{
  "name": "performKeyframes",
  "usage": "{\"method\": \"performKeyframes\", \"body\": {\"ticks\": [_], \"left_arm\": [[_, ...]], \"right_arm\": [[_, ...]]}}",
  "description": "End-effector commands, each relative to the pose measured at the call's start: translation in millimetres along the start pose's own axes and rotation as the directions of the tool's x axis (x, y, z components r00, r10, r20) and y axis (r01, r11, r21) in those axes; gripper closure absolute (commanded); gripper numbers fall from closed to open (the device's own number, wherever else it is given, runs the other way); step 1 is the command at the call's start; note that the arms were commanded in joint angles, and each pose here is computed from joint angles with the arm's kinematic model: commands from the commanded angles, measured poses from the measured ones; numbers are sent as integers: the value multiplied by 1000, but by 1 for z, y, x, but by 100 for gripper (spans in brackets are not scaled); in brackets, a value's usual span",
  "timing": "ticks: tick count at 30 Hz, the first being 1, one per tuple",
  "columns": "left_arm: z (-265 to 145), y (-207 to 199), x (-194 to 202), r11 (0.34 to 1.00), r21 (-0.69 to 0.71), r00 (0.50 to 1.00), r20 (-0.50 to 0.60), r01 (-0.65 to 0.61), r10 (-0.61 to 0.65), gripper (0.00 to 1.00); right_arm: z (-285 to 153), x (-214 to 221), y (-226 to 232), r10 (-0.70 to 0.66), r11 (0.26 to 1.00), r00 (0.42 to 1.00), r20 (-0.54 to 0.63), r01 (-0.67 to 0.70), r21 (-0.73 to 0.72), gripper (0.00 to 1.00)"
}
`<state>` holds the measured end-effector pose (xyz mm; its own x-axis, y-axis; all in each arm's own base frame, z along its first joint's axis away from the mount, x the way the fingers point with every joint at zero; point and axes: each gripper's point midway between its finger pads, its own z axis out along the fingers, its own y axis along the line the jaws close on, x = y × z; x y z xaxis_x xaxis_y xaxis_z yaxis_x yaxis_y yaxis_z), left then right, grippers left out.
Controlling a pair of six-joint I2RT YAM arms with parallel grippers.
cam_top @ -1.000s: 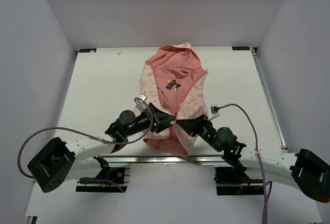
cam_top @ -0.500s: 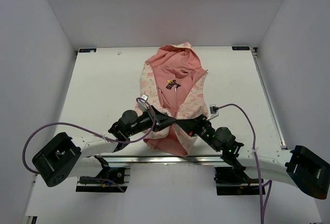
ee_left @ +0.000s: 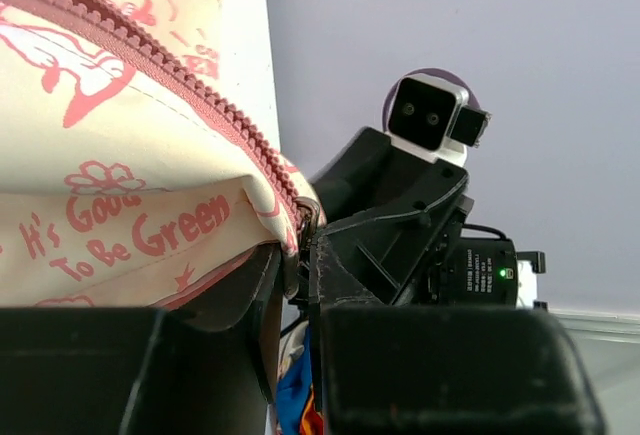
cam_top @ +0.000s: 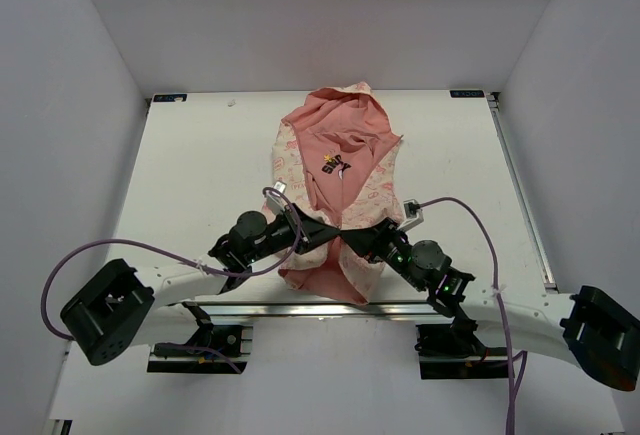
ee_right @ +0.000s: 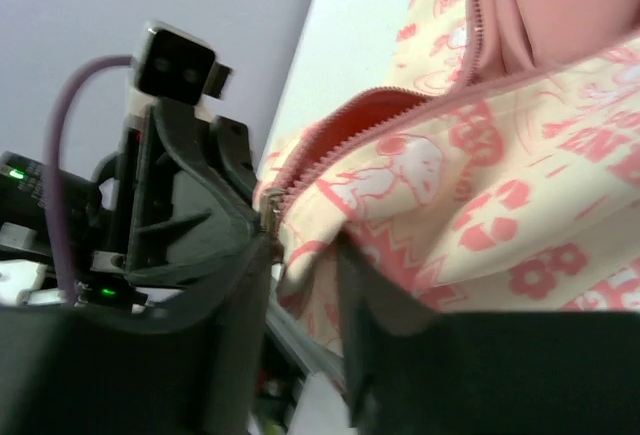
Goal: Zip up the jacket
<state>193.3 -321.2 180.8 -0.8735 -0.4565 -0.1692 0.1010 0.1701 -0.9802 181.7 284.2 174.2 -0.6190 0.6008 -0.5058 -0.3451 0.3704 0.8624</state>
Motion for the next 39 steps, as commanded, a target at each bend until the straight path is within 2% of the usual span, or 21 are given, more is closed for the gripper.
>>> {"method": "performKeyframes", "body": {"ticks": [1,2,4,8,11,13,14,17,18,19,20,21,24,25,26,27,28,30,32,34,39], "left_arm": [[-2,-26,12,997,55,996,-71,-50,54,100],[-4,-28,12,997,52,995,-69,-62,65,100],[-5,-20,13,995,3,991,-83,-103,103,100],[-9,-17,16,975,-48,969,-135,-215,207,100],[-11,-17,18,942,-50,927,-197,-333,318,100],[-17,-4,16,931,-111,919,-235,-349,316,100],[-19,-1,14,919,-120,907,-251,-377,339,100],[-28,5,14,903,-150,885,-314,-403,343,100],[-30,2,14,889,-130,865,-330,-438,378,100],[-34,-2,20,885,-91,842,-363,-458,398,100],[-36,-4,20,872,-84,828,-370,-482,422,100],[-42,1,22,846,-83,796,-399,-526,456,100],[-51,-2,22,806,-49,749,-407,-590,523,100],[-54,-6,22,796,-33,738,-398,-605,544,100],[-55,-2,16,792,-78,751,-384,-605,537,100],[-54,-3,13,791,-96,759,-370,-604,535,100],[-51,-8,9,796,-104,770,-355,-597,531,100],[-45,-23,11,825,-73,787,-358,-560,502,100],[-33,-48,15,850,14,788,-367,-526,494,100],[-24,-57,13,854,48,784,-372,-517,496,100],[20,-68,-3,815,98,719,-420,-571,554,100]], "right_arm": [[-2,1,20,-70,997,996,-47,69,-35,60],[-4,1,18,-86,996,995,-49,85,-26,48],[-13,0,10,-132,991,989,-69,133,12,38],[-26,-14,15,-224,974,973,-58,226,24,33],[-31,-29,15,-310,948,950,-38,312,66,30],[-32,-33,15,-349,933,936,-37,351,79,28],[-33,-33,14,-418,905,907,-55,422,64,27],[-29,-35,22,-486,870,870,-80,491,47,27],[-27,-40,23,-507,856,858,-77,512,70,27],[-25,-45,22,-532,840,844,-70,536,82,34],[-20,-43,19,-568,815,818,-89,574,77,36],[-16,-46,21,-604,790,792,-88,610,67,37],[-3,-45,27,-674,734,726,-132,678,-19,38],[2,-60,29,-681,729,722,-117,684,-23,37],[5,-49,29,-670,741,724,-163,664,-97,37],[8,-52,26,-650,759,739,-176,642,-109,37],[13,-67,21,-625,780,763,-166,619,-90,36],[23,-61,7,-584,808,776,-238,583,-85,35],[36,-57,4,-599,798,757,-262,593,-112,34],[48,-59,8,-624,781,746,-231,604,-160,33],[67,-75,18,-702,706,695,-154,650,-281,30]]}}
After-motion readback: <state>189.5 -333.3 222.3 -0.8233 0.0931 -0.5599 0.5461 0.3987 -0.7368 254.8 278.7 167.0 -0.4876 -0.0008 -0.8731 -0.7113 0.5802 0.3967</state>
